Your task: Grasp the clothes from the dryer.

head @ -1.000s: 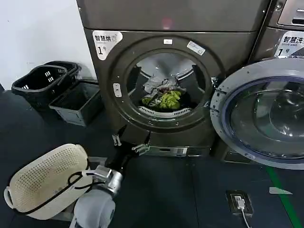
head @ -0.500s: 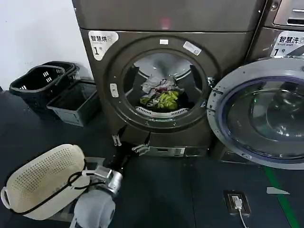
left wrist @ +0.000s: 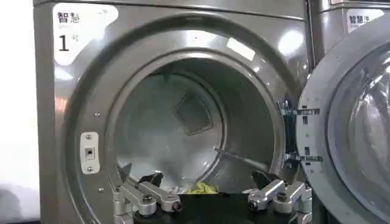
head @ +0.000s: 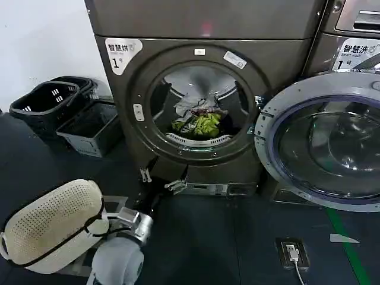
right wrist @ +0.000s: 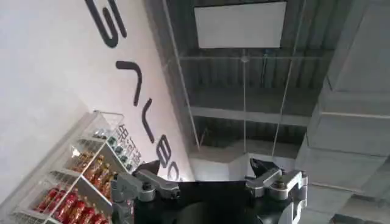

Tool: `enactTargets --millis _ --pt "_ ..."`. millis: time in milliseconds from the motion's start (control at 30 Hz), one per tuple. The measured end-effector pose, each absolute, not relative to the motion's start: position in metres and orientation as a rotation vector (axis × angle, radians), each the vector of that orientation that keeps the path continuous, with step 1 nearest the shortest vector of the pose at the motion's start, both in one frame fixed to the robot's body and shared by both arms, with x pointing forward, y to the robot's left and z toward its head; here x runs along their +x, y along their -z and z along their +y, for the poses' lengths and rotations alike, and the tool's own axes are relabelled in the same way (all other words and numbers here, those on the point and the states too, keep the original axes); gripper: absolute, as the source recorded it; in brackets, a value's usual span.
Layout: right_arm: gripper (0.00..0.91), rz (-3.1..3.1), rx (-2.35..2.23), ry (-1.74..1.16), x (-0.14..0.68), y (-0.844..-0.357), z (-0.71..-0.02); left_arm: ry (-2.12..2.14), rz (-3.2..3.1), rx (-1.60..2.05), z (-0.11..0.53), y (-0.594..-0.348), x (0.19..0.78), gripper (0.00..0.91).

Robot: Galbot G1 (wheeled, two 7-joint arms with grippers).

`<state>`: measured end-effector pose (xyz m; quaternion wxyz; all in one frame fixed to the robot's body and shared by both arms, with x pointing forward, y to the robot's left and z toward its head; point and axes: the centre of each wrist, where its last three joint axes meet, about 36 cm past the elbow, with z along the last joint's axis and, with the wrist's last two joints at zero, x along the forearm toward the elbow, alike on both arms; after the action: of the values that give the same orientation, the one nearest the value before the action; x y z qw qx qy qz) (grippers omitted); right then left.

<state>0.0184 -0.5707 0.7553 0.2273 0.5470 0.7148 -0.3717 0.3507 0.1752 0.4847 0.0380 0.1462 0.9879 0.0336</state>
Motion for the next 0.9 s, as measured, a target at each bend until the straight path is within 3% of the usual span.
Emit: enactTargets --millis 900 --pt "0.907 1.961 1.521 1.026 0.0131 -0.7571 -0.5713 -0.097 3.028 0.452 0.1747 -0.4864 0.3503 0.907"
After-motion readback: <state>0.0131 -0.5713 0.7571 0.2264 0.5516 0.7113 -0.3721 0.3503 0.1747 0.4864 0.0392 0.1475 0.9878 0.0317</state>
